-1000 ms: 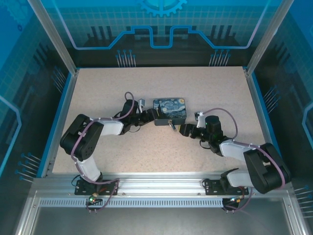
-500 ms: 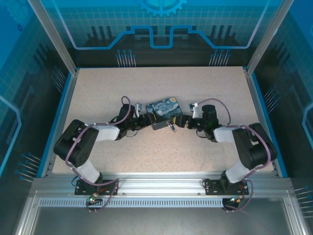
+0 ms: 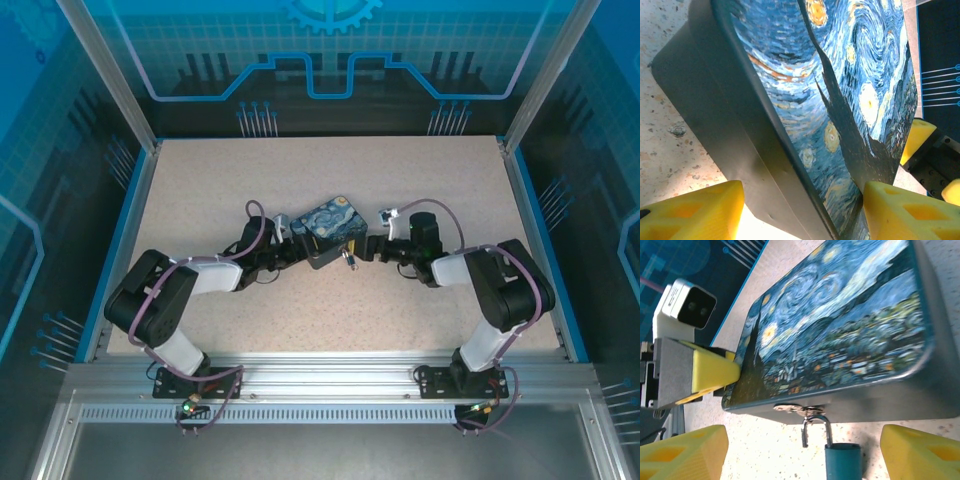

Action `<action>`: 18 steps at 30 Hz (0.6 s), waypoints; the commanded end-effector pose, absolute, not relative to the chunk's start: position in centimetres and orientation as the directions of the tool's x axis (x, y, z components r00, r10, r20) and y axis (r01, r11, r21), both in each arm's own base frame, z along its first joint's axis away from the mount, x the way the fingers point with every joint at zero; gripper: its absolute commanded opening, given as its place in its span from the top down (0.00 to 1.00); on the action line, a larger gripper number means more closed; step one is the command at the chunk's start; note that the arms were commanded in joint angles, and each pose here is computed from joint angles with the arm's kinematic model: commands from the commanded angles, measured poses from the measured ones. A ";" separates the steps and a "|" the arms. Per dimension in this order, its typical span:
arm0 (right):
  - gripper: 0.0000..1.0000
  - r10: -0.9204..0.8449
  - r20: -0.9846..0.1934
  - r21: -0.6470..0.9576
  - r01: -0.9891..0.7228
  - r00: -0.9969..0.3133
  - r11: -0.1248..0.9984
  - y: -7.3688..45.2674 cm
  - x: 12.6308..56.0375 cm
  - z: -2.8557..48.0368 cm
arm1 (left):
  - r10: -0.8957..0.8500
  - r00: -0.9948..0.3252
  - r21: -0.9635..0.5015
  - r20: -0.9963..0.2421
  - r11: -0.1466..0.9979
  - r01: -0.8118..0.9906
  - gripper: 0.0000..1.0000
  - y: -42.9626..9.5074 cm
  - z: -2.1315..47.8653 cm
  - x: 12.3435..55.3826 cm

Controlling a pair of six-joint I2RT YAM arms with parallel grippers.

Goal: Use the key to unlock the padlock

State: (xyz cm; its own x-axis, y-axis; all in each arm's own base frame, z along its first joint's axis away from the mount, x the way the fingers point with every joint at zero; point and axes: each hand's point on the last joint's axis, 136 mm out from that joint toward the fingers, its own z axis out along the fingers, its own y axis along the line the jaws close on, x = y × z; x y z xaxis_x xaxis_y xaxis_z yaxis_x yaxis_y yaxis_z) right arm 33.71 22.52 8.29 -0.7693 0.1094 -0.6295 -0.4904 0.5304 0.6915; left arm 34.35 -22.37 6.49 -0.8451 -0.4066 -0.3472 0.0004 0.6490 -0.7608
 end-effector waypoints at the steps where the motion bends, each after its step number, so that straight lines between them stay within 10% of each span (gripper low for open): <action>1: 0.19 0.036 -0.633 0.686 -0.539 -0.774 0.489 23.9 32.6 7.6 | -0.407 -0.863 -0.739 -0.298 0.671 -0.062 0.35 -22.1 4.4 33.1; 18: 0.25 -0.080 -0.568 0.707 -0.536 -0.819 0.462 26.6 32.8 5.8 | -0.407 -0.863 -0.739 -0.298 0.671 -0.061 0.35 -22.1 4.6 33.0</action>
